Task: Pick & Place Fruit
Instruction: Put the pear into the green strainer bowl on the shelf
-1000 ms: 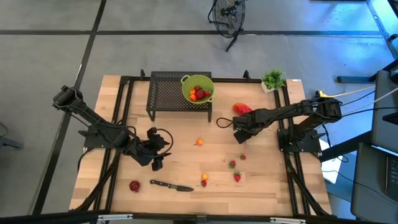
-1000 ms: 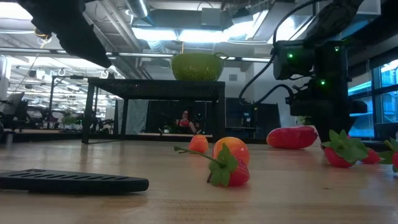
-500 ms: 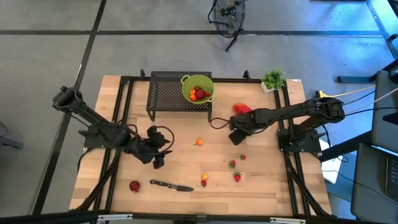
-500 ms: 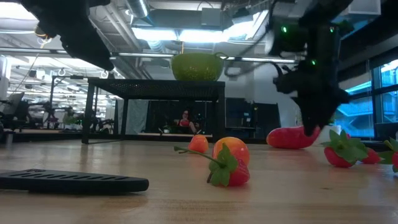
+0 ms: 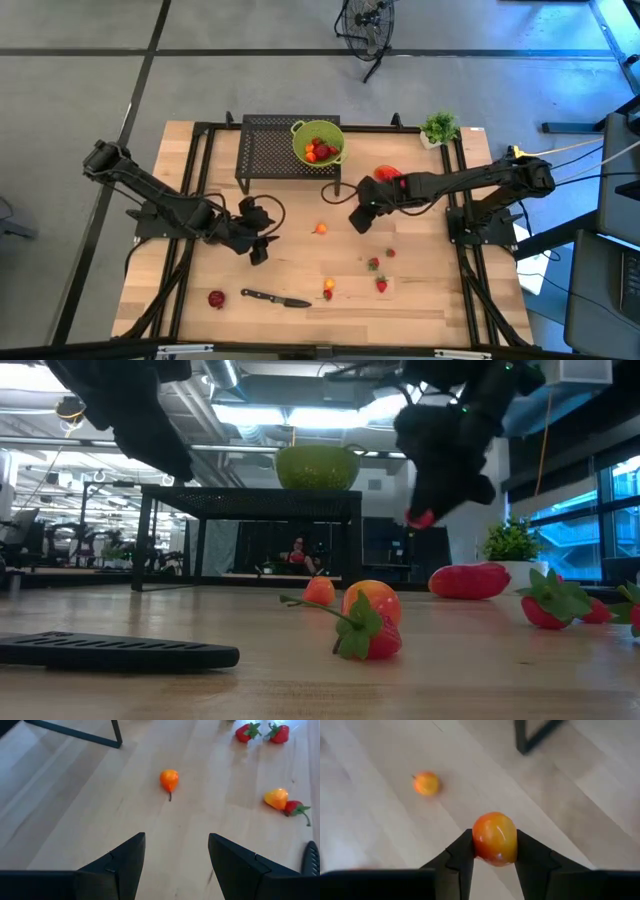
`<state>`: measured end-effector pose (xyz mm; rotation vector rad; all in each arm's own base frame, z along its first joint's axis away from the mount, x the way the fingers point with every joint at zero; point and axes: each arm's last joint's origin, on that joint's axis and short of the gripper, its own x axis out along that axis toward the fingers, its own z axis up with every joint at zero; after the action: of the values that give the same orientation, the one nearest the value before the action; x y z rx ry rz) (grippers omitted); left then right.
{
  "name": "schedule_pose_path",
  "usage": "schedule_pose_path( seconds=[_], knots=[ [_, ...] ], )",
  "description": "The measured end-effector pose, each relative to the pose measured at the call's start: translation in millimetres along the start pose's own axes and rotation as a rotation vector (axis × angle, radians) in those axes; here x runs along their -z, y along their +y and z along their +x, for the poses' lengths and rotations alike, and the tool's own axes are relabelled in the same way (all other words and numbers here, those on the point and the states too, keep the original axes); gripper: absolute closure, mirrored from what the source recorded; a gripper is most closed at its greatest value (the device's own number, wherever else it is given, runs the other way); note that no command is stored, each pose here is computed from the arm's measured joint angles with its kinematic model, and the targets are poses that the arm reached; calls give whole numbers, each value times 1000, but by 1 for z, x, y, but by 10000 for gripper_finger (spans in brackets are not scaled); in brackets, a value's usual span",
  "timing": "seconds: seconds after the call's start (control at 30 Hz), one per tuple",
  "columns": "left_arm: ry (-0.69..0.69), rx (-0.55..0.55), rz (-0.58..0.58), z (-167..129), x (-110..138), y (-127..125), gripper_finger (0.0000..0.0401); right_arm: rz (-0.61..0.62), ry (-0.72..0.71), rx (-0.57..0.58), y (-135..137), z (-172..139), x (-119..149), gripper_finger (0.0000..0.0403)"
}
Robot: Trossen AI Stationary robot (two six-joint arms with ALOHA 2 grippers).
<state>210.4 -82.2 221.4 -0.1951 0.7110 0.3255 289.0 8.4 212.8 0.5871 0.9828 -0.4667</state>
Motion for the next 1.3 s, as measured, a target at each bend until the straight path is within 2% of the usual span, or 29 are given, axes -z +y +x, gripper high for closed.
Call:
schedule_pose_path(
  seconds=[0.23,0.4,0.57,0.73,0.97,1.3],
  knots=[
    [-8,-36,-9,4,-4,7,187,-39,-101,-109,11,-3,-12,294],
    [-33,-75,25,6,-8,11,187,-63,-150,-204,18,-5,-18,285],
    [-101,-103,133,9,-17,13,187,-103,-198,-275,24,-7,-23,290],
    [-218,-85,262,9,-33,11,187,-148,-260,-313,28,-9,-28,286],
    [-390,-81,239,8,-56,13,187,-237,-395,-378,35,-16,-38,289],
    [-385,-94,236,12,-59,20,187,-232,-610,-439,30,-26,-64,284]
  ],
)
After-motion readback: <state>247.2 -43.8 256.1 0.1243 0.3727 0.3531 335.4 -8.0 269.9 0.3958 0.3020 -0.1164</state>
